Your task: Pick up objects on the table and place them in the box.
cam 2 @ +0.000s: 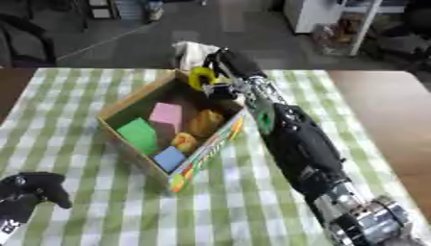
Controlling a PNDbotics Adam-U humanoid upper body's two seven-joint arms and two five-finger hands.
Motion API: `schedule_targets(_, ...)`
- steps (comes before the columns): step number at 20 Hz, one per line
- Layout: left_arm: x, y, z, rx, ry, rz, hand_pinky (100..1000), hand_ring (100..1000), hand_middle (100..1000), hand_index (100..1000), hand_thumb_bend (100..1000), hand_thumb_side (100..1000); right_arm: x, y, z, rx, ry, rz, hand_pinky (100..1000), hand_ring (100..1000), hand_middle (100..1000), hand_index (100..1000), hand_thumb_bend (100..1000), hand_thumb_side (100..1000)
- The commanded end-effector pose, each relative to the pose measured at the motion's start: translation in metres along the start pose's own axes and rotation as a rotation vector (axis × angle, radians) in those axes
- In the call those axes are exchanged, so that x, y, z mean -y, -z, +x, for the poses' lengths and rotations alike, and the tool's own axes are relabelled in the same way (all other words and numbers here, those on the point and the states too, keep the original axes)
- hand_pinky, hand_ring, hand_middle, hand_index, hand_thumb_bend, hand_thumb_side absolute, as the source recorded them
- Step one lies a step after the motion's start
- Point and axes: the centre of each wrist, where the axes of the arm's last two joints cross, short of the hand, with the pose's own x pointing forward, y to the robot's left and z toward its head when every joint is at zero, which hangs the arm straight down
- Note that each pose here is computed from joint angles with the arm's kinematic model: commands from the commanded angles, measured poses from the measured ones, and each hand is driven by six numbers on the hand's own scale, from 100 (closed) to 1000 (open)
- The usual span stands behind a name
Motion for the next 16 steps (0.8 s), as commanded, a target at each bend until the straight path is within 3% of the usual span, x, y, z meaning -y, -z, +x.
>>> schedule_targets(1, -0.005, -0.002, 0.006, 0.010, 0.019, -0.002, 650, 587, 564, 784, 100, 645, 0.011, 0.000, -0.006, 0.041, -0.069, 0.051, 767, 690, 625, 853, 100, 210)
schedule_targets(3, -0.005, -0.002, 0.006, 0.009, 0.019, -0.001, 650, 587, 564, 784, 100, 645, 0.014, -0.001, -0.010, 0.058, -0.075, 0.076, 767, 690, 625, 853, 100, 210)
schedule_targets(4, -0.005, -0.002, 0.006, 0.008, 0.019, -0.001, 650, 586, 563, 784, 100, 646, 0.015, -0.003, -0.013, 0.064, -0.075, 0.088, 823, 798, 860, 953, 100, 402)
schedule_targets(6, -0.005, -0.004, 0.005, 0.000, 0.016, 0.003, 650, 586, 564, 784, 100, 649, 0.017, -0.012, -0.024, 0.063, -0.067, 0.102, 826, 800, 868, 956, 100, 400)
schedule_targets(9, -0.004, -0.005, 0.004, -0.008, 0.013, 0.001, 650, 587, 564, 784, 100, 652, 0.029, -0.024, -0.035, 0.082, -0.036, 0.069, 815, 777, 843, 948, 100, 199)
schedule_targets(11, -0.004, -0.006, 0.004, -0.013, 0.012, 0.003, 651, 587, 564, 783, 100, 654, 0.034, -0.032, -0.039, 0.102, -0.010, 0.011, 803, 754, 813, 942, 100, 231)
schedule_targets(14, -0.005, -0.007, 0.003, -0.017, 0.012, 0.007, 651, 589, 567, 785, 100, 652, 0.031, -0.048, -0.044, 0.129, 0.042, -0.088, 779, 710, 767, 931, 100, 414)
schedule_targets(16, -0.006, -0.007, 0.003, -0.017, 0.015, 0.010, 652, 591, 569, 787, 100, 652, 0.023, -0.057, -0.043, 0.148, 0.087, -0.153, 765, 687, 744, 926, 100, 452)
